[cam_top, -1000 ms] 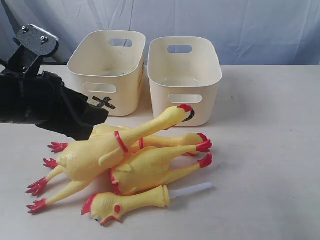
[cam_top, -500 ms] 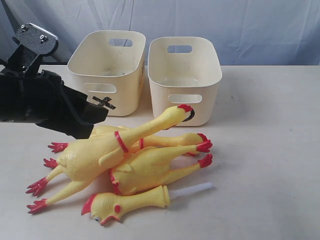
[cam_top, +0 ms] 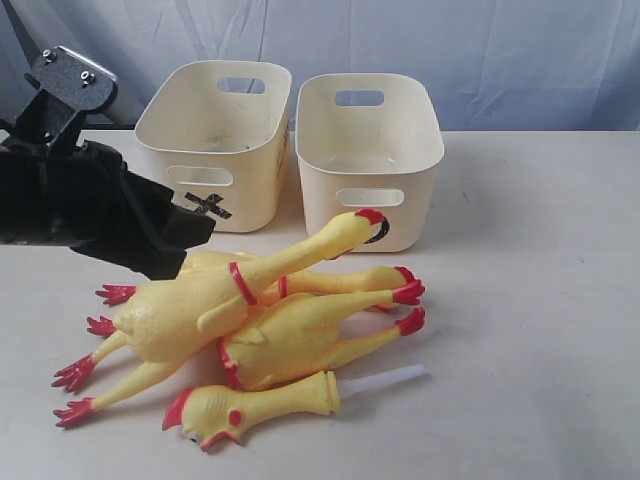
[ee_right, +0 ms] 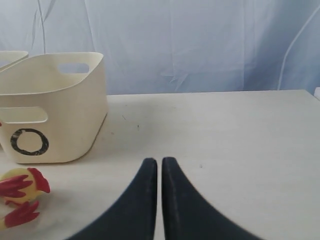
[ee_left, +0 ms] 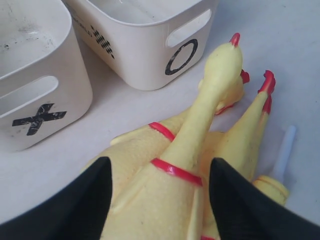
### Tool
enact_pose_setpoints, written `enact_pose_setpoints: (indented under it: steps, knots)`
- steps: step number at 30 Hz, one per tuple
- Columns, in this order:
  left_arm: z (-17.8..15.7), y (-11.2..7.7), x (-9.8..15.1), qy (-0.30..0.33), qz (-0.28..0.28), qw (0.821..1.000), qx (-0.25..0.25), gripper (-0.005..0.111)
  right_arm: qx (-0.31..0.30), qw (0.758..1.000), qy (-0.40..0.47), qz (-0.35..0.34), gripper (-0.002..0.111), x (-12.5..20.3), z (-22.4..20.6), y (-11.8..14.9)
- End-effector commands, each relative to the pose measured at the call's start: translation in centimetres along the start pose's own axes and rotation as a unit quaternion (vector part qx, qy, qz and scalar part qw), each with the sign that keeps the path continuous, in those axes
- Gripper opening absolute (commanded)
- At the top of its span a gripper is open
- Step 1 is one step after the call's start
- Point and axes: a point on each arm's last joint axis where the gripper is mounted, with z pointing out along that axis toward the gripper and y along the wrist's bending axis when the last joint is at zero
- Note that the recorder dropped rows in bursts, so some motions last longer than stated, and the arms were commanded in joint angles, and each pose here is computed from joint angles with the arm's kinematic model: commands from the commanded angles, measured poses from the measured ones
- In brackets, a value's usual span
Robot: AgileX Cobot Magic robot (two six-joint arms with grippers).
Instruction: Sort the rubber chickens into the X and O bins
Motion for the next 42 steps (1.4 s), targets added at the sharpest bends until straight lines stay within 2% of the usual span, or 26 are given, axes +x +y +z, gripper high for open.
enact_pose_setpoints:
  steps: [1, 7, 11, 16, 19, 22, 34, 37, 42]
  knots:
    - [0.1, -0.1, -0.1, -0.001, 0.004, 1.0, 0.001, 0.055, 0.0, 1.0, -0.008, -0.006, 0.004, 0.0, 0.0, 0.0]
    - [0.1, -0.1, -0.1, -0.001, 0.004, 1.0, 0.001, 0.055, -0.004, 1.0, -0.011, 0.011, 0.004, 0.0, 0.0, 0.1]
    - [0.1, -0.1, -0.1, -0.001, 0.004, 1.0, 0.001, 0.049, -0.013, 0.998, -0.022, 0.05, 0.004, -0.2, 0.0, 0.2]
    - [0.1, -0.2, -0.1, 0.004, 0.006, 1.0, 0.005, 0.028, -0.037, 0.986, -0.027, 0.16, 0.004, -0.4, 0.0, 0.6]
    - [0.1, -0.2, 0.1, 0.01, 0.015, 1.0, 0.007, 0.013, -0.032, 0.982, -0.067, 0.172, 0.004, -1.1, -0.1, 0.4]
    - [0.1, -0.2, 0.2, 0.015, 0.023, 1.0, 0.007, 0.0, -0.033, 0.967, -0.106, 0.231, 0.004, -1.8, -0.2, 0.1]
    - [0.1, -0.2, 0.2, 0.016, 0.024, 1.0, 0.007, 0.0, -0.024, 0.939, -0.161, 0.303, 0.004, -2.7, -0.5, -0.5]
    - [0.1, -0.2, 0.2, 0.016, 0.024, 1.0, 0.007, 0.0, -0.036, 0.942, -0.144, 0.301, 0.004, -2.8, -0.5, -0.2]
    - [0.1, -0.2, 0.2, 0.016, 0.024, 1.0, 0.007, 0.0, -0.078, 0.947, -0.118, 0.288, 0.004, -5.1, -1.5, 0.8]
